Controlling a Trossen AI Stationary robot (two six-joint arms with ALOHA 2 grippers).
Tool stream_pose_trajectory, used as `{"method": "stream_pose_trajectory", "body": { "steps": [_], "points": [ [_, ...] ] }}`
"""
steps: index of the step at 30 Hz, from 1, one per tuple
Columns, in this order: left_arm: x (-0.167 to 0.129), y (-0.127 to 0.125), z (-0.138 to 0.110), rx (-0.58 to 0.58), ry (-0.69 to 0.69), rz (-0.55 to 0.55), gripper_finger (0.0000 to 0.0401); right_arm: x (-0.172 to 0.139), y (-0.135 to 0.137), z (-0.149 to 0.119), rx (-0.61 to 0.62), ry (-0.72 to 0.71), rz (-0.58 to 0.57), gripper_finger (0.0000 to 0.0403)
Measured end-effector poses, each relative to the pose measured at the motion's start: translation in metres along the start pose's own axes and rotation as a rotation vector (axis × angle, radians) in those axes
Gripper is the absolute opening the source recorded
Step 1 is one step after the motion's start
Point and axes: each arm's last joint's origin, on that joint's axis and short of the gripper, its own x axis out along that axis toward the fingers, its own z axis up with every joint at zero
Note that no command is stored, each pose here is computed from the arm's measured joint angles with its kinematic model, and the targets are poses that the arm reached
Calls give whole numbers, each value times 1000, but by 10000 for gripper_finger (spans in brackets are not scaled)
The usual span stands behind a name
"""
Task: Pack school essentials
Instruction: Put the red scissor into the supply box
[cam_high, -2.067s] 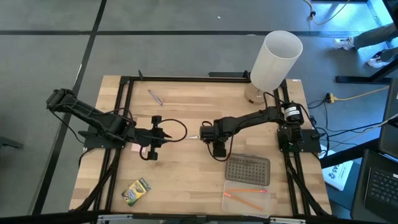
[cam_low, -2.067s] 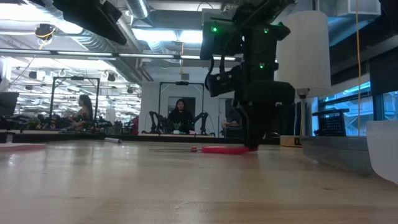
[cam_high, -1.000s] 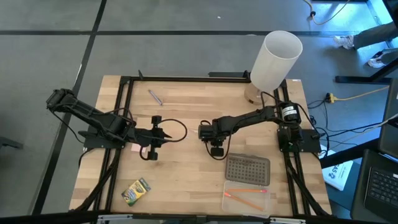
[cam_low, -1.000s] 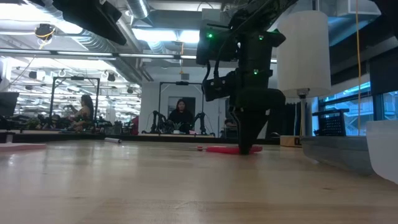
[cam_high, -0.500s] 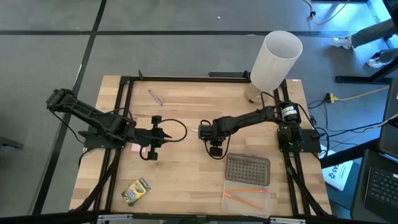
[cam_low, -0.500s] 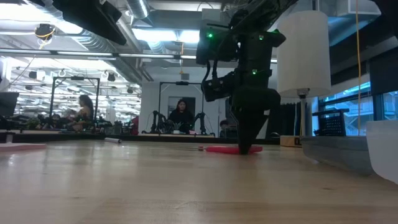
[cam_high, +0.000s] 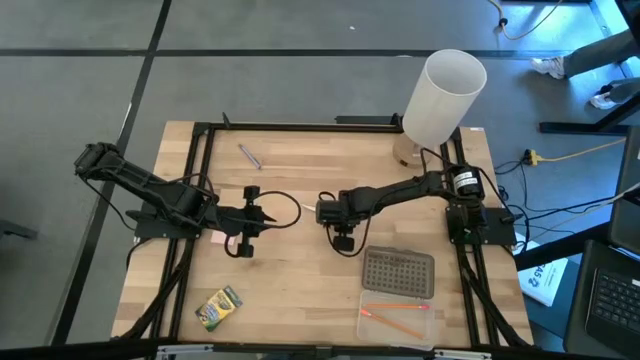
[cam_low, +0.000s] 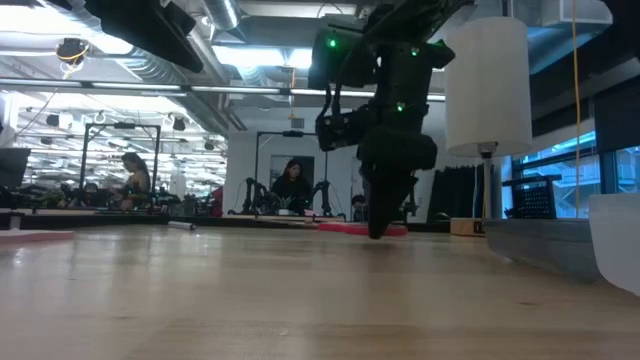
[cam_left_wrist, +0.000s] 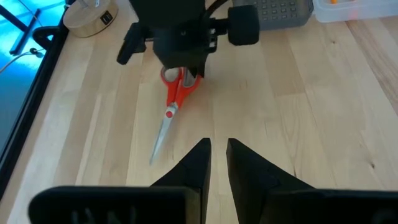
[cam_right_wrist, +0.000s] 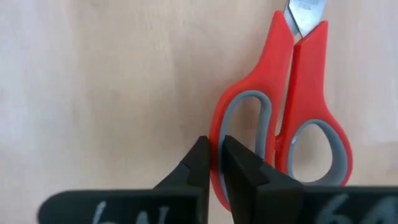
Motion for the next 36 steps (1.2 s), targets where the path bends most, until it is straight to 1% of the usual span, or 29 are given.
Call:
{"method": "stream_pose_trajectory", "body": {
  "steps": [3, 5, 9, 11, 17, 20, 22, 24, 29, 32, 36],
  "points": [
    [0, 0, 0, -1, 0, 0, 47, -7, 6, 1, -11, 2, 1, 27],
    [0, 0, 0, -1, 0, 0, 47, -14, 11, 3, -24, -6, -22, 28],
    [0, 0, 0, -3, -4, 0, 47, -27, 21, 4, -50, 24, -73, 33],
    [0, 0, 0, -4, -5, 0, 47, -34, 27, 7, -47, 20, -69, 32],
    [0, 0, 0, -4, -4, -1, 47, -62, 51, 11, -97, 17, -53, 30],
    [0, 0, 0, -3, -4, -1, 47, -80, 62, 11, -89, 30, -66, 32],
    [0, -1, 0, -1, -4, -15, 47, -91, 69, 9, -85, 46, -82, 31],
    [-1, -3, 0, 5, -4, -51, 47, -102, 76, 6, -86, 67, -92, 29],
    [-6, -9, 0, 20, -17, -107, 47, -121, 96, -1, -52, 88, -68, 32],
    [-9, -12, 1, 27, -34, -124, 47, -131, 113, -7, -22, 74, -39, 34],
    [-12, -18, 3, 31, -72, -149, 47, -143, 141, -21, -4, 71, -20, 31]
  ]
}}
